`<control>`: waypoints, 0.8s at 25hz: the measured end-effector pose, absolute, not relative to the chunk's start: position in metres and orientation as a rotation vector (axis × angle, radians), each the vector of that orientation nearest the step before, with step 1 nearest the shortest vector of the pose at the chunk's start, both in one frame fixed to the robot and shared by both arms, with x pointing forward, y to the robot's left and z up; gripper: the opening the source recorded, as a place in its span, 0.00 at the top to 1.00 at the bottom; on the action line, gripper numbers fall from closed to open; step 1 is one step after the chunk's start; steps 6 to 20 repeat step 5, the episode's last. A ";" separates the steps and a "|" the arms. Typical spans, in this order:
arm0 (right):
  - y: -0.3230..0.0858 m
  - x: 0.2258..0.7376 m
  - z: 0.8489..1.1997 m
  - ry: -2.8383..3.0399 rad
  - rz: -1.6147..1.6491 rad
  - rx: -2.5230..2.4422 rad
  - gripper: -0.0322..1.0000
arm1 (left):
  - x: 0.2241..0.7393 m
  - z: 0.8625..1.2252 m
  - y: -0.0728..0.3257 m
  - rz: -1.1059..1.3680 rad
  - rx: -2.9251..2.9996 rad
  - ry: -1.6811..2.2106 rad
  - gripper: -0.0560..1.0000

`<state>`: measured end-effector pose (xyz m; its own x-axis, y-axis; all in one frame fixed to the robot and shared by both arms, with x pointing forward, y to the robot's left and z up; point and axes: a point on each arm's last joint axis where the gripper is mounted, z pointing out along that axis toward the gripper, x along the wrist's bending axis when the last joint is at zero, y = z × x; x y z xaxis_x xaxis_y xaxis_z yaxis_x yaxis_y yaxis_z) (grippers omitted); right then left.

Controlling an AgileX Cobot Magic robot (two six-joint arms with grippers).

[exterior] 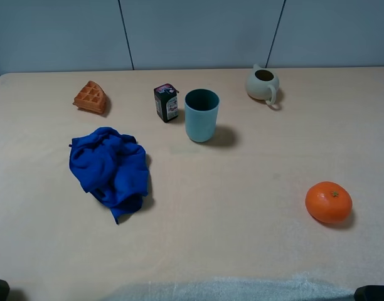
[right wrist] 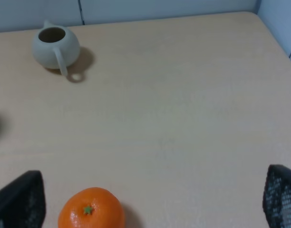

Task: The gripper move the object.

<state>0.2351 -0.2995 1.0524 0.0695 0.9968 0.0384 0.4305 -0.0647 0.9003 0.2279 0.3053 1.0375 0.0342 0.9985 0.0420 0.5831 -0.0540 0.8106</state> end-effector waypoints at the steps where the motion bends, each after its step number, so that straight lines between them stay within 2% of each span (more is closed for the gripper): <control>1: -0.299 0.235 1.052 1.457 0.959 1.600 0.30 | 0.228 1.038 0.305 0.870 1.704 1.612 0.01; 20: -0.299 0.235 1.052 1.457 0.959 1.600 0.30 | 0.228 1.038 0.305 0.870 1.704 1.612 0.01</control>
